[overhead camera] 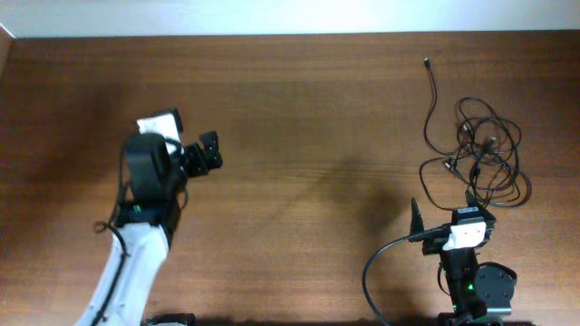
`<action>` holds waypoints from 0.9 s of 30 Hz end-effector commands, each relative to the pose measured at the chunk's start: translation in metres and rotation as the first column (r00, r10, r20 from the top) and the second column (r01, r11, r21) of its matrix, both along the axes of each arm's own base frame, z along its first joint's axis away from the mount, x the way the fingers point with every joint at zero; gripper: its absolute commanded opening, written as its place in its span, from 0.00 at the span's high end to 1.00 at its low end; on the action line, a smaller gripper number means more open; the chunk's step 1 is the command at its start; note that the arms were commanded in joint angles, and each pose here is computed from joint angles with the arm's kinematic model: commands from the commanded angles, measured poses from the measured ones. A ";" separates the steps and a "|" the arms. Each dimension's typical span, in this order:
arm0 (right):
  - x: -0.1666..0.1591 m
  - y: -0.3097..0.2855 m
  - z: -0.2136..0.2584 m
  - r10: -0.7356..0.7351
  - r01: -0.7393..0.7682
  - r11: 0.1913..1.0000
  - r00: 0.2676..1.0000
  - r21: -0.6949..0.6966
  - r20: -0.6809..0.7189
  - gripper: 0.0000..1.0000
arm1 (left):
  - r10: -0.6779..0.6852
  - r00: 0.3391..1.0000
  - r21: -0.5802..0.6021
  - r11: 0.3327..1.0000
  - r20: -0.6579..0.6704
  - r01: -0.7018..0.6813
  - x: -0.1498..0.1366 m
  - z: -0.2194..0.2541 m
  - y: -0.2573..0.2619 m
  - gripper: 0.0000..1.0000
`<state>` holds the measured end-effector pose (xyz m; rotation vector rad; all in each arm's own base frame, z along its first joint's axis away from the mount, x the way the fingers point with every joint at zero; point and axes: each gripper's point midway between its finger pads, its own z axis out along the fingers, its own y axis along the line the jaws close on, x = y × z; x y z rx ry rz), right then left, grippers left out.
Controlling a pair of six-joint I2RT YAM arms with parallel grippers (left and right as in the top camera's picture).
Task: Untangle cables
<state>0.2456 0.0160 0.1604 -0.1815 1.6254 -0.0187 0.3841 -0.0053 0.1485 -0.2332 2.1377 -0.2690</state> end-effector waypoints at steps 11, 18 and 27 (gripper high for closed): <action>0.000 0.001 -0.002 0.007 -0.007 1.000 1.000 0.009 -0.003 0.02 | -0.011 0.999 0.022 1.000 0.050 0.010 -0.108 -0.103 -0.007 0.01; 0.000 0.001 -0.002 0.007 -0.007 1.000 1.000 0.009 -0.003 0.02 | -0.003 0.999 0.025 1.000 -0.040 0.004 -0.137 -0.117 -0.006 0.01; 0.000 0.001 -0.002 0.007 -0.007 1.000 1.000 0.009 -0.002 0.02 | -0.160 0.947 0.212 0.972 0.278 0.102 -0.135 -0.042 -0.021 0.01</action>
